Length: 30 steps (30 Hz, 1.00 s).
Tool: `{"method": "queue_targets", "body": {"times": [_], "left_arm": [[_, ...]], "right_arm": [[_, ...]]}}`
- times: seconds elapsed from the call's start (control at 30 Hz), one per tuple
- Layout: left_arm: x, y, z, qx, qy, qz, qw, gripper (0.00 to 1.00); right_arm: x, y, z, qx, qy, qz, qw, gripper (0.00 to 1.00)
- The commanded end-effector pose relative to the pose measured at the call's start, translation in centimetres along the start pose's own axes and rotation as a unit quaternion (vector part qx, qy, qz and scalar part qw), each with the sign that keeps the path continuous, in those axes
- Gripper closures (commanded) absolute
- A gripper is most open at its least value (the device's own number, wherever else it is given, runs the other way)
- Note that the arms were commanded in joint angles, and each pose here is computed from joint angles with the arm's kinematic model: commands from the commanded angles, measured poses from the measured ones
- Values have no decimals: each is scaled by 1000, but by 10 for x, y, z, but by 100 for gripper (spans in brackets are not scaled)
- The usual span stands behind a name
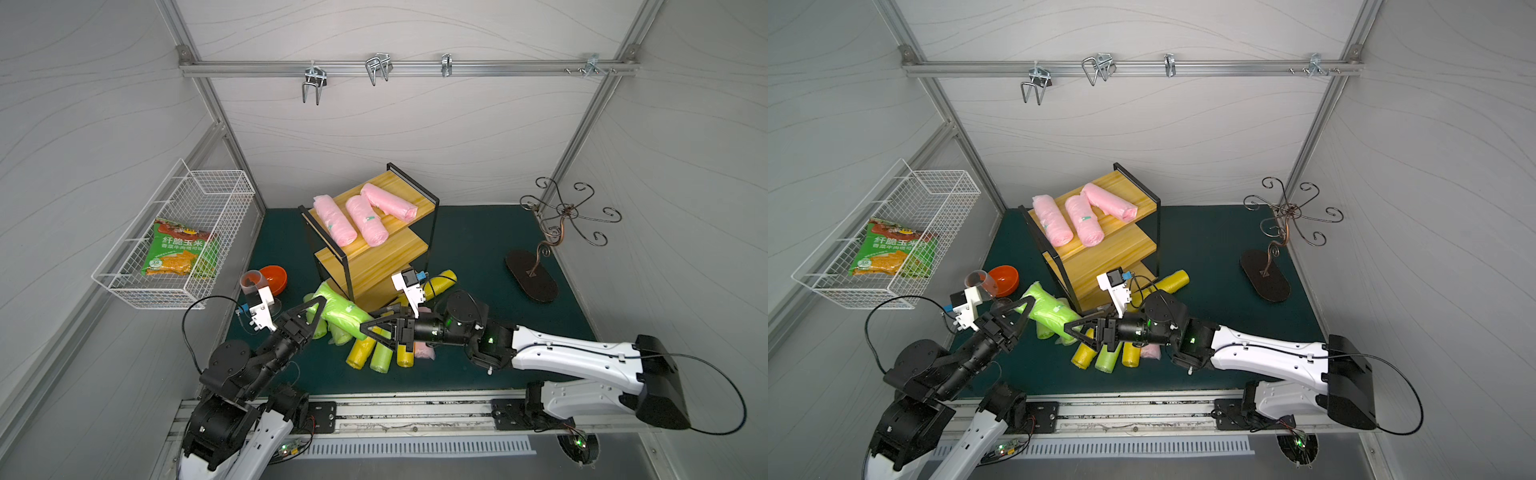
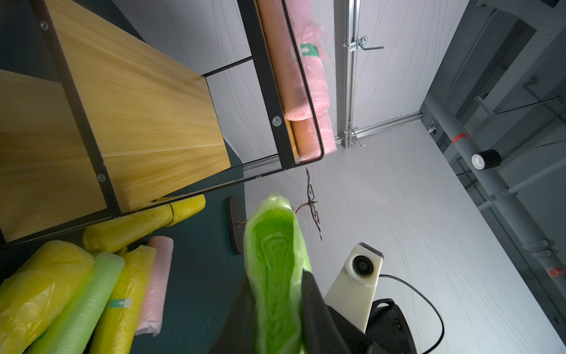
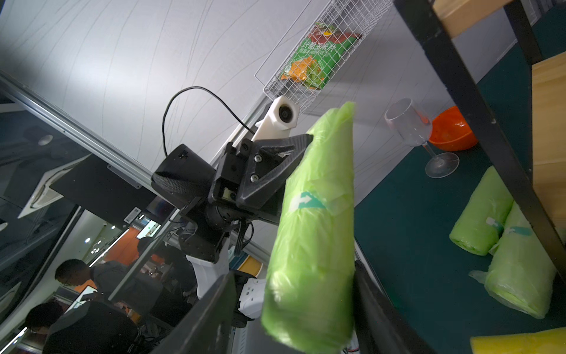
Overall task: Sort the rolls of trash bags by color and place them on the shelf
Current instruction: Adjust the roll of trash bags.
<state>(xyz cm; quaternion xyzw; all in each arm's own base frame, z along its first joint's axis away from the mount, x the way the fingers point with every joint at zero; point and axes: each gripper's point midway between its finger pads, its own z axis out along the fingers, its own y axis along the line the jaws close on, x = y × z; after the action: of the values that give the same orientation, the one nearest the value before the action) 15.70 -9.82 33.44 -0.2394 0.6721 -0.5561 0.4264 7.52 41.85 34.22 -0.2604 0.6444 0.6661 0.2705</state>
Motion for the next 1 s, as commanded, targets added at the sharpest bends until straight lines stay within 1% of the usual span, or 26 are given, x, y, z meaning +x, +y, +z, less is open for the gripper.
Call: {"method": "queue_targets", "body": {"times": [0.0, 0.03, 0.2, 0.27, 0.33, 0.37, 0.47, 0.57, 0.63, 0.73, 0.77, 0.83, 0.9, 0.97], "left_arm": [[-8, -28, -6, 56, -20, 12, 998, 100], [-9, -29, -7, 57, -20, 13, 998, 100], [-9, -29, -7, 56, -20, 14, 998, 100], [-8, -28, -6, 56, -20, 13, 998, 100], [-8, -28, -7, 55, -20, 13, 998, 100], [-8, -28, -7, 55, -21, 15, 998, 100], [-8, -27, -7, 53, -21, 15, 998, 100], [-8, -27, -7, 54, -21, 15, 998, 100], [-8, -27, -8, 53, -22, 15, 998, 100], [-9, -28, -8, 55, -23, 16, 998, 100], [-9, -27, -8, 53, -22, 17, 998, 100], [-9, -28, -9, 54, -23, 18, 998, 100], [-9, -28, -9, 53, -22, 18, 998, 100], [-8, -28, -9, 54, -21, 18, 998, 100]], "right_arm": [[-4, 13, 6, -25, 0, -7, 1000, 48], [-3, 13, 7, -27, 3, -4, 1000, 50], [1, 11, 11, -29, 11, 6, 1000, 53], [2, 11, 12, -29, 13, 7, 999, 58], [2, 11, 14, -30, 19, 8, 999, 59], [4, 12, 15, -33, 23, 9, 999, 57], [7, 10, 18, -35, 31, 17, 999, 45], [11, 8, 20, -34, 37, 23, 998, 40], [12, 9, 22, -37, 42, 24, 998, 38], [12, 7, 23, -35, 41, 26, 998, 41], [13, 7, 23, -35, 42, 27, 998, 43], [12, 7, 22, -35, 41, 27, 998, 50], [11, 7, 22, -35, 38, 26, 998, 53], [10, 8, 20, -33, 34, 24, 999, 54]]}}
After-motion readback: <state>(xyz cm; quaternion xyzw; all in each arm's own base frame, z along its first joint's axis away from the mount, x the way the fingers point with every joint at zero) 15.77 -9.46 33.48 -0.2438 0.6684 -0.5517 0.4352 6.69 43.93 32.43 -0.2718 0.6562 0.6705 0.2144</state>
